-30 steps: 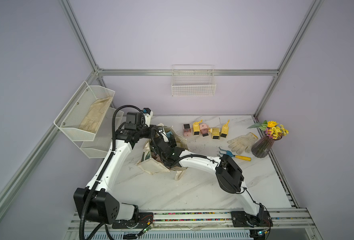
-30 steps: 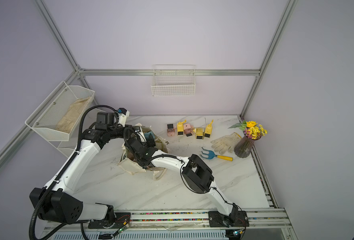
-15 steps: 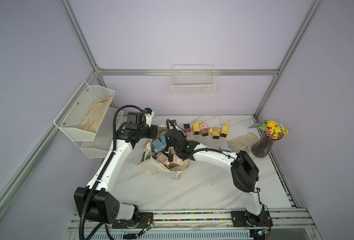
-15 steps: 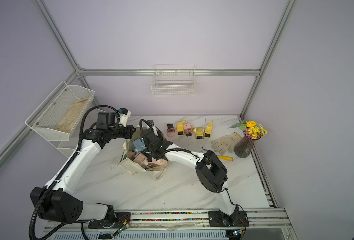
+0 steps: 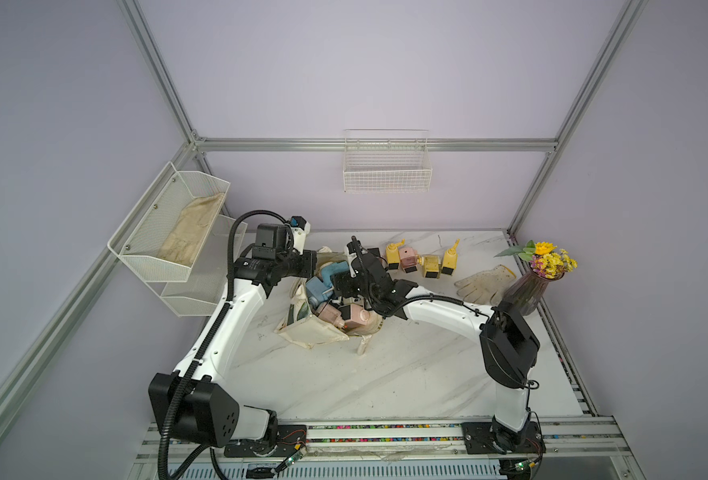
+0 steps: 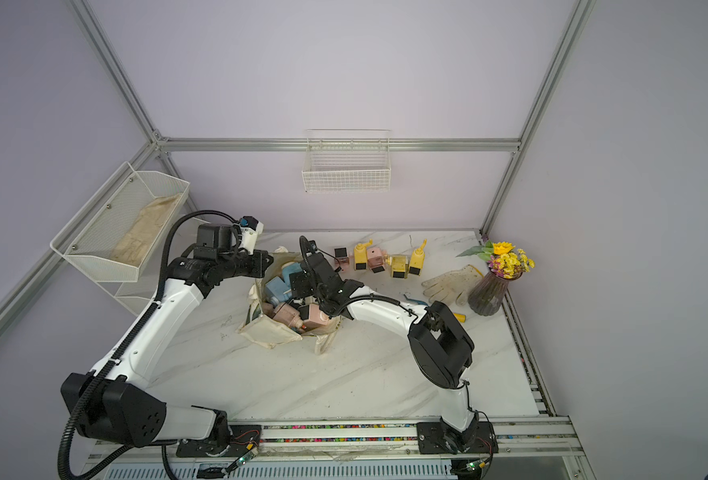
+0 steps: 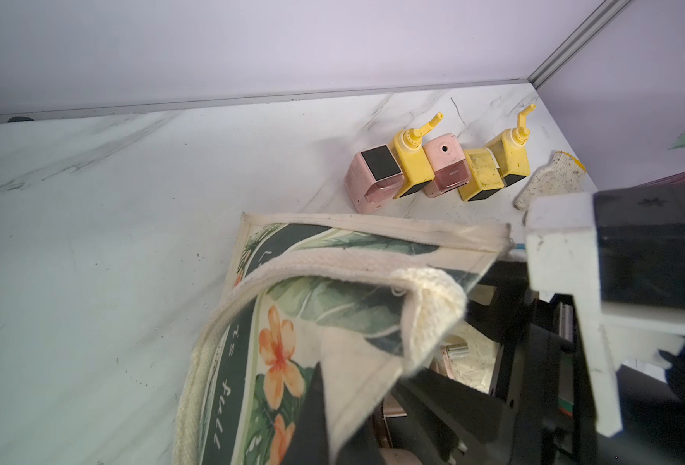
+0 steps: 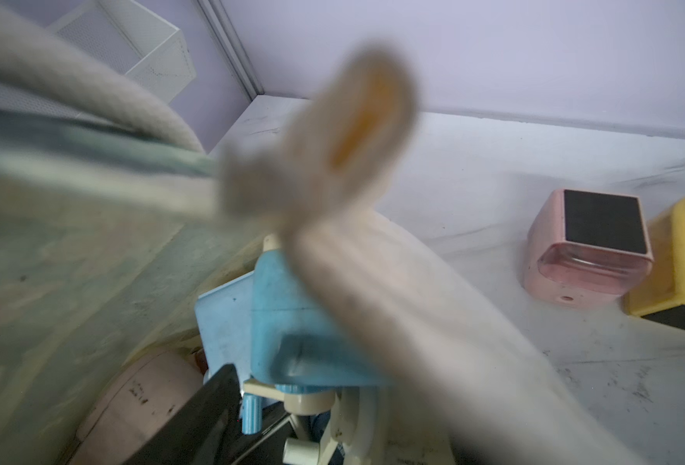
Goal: Take out the pencil sharpeners from the tote bags
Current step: Adjust the canvas bag at the center of the board, then pick up the pencil sharpener from the canvas bag.
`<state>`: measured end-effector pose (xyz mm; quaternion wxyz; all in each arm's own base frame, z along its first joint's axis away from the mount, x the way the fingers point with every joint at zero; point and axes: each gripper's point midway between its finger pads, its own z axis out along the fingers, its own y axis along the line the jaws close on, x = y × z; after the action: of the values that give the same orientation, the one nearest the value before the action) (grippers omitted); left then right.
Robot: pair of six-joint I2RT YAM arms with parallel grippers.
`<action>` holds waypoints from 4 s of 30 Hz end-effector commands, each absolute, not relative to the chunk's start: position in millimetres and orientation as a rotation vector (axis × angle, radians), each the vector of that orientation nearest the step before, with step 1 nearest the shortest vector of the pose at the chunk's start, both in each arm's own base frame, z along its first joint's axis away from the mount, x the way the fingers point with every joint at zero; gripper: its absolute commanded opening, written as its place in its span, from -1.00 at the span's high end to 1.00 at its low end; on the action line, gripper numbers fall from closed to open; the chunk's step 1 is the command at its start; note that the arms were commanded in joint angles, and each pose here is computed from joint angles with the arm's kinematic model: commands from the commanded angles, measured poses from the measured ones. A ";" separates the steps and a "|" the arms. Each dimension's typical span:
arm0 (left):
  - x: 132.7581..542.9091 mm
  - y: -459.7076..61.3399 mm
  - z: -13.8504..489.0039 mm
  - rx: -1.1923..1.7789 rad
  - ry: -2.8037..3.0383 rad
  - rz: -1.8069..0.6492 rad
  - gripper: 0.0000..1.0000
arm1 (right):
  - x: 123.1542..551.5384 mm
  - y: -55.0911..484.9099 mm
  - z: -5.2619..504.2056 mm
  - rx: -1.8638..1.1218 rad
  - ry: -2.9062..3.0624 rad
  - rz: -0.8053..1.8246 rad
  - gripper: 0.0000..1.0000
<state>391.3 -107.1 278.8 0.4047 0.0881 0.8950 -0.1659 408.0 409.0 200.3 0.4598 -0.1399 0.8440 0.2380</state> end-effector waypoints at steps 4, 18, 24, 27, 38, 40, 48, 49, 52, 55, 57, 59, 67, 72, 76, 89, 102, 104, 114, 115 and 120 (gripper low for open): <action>400.1 -107.9 331.5 0.252 2.083 -0.421 0.99 | 436.3 418.2 188.9 -0.194 2.111 0.593 -0.94; 399.5 -108.6 332.4 0.255 2.080 -0.422 0.99 | 399.9 486.5 173.1 -0.582 2.072 0.995 -0.94; 399.8 -108.8 331.9 0.256 2.081 -0.423 0.99 | 345.8 489.3 207.7 -0.872 1.882 1.128 -0.83; 400.0 -109.4 330.8 0.257 2.084 -0.425 0.99 | 320.5 487.4 221.0 -0.972 1.804 1.125 -0.79; 402.0 -108.3 342.1 0.309 2.038 -0.383 1.00 | 220.3 505.2 213.5 -1.016 1.768 1.187 -0.61; 407.8 -107.2 347.5 0.307 2.021 -0.372 1.00 | 201.8 515.7 210.9 -1.016 1.746 1.263 -0.53; 421.8 -131.3 361.4 0.446 1.959 -0.476 1.00 | 166.6 569.4 203.0 -1.098 1.706 1.247 -0.42; 418.6 -131.6 355.8 0.459 1.966 -0.476 1.00 | 178.1 563.9 208.9 -1.049 1.708 1.198 -0.43; 402.8 -128.7 345.6 0.489 1.965 -0.451 1.00 | 198.2 539.2 232.3 -0.966 1.682 1.115 -0.53; 389.8 -126.8 341.3 0.474 1.954 -0.451 0.99 | 209.1 513.3 257.4 -0.912 1.658 1.089 -0.60; 381.6 -129.7 338.1 0.472 1.953 -0.473 0.98 | 220.4 495.3 277.3 -0.850 1.651 1.055 -0.62; 376.0 -130.7 332.8 0.443 1.973 -0.507 0.97 | 229.0 484.4 289.4 -0.809 1.661 1.047 -0.62; 371.2 -127.9 313.3 0.361 2.032 -0.521 0.96 | 219.7 479.7 245.8 -0.878 1.862 0.977 -0.49; 374.3 -128.9 313.8 0.320 2.071 -0.551 0.96 | 209.1 475.0 221.2 -0.888 1.939 0.879 -0.51; 372.2 -124.9 315.4 0.322 2.062 -0.518 0.96 | 222.0 468.7 190.2 -0.828 2.064 0.718 -0.62; 369.3 -123.0 317.4 0.339 2.050 -0.498 0.96 | 242.8 465.8 133.4 -0.800 2.223 0.397 -0.69; 369.3 -122.6 317.5 0.348 2.048 -0.503 0.95 | 248.9 467.8 82.1 -0.885 2.287 0.232 -0.41; 369.2 -122.3 316.7 0.348 2.051 -0.500 0.95 | 251.7 465.6 81.6 -0.889 2.288 0.195 -0.32; 369.8 -121.5 315.3 0.348 2.055 -0.496 0.94 | 251.7 452.0 81.4 -0.946 2.286 0.101 -0.23; 369.8 -120.9 315.8 0.346 2.053 -0.493 0.94 | 251.6 453.1 82.3 -0.946 2.284 0.103 -0.14; 370.0 -120.8 314.3 0.347 2.057 -0.491 0.93 | 251.7 460.9 105.5 -0.923 2.243 0.179 0.26</action>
<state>367.0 -124.4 281.5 0.4245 0.1360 0.8711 -0.2059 252.3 479.9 114.0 0.3668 -0.3496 0.8561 0.1016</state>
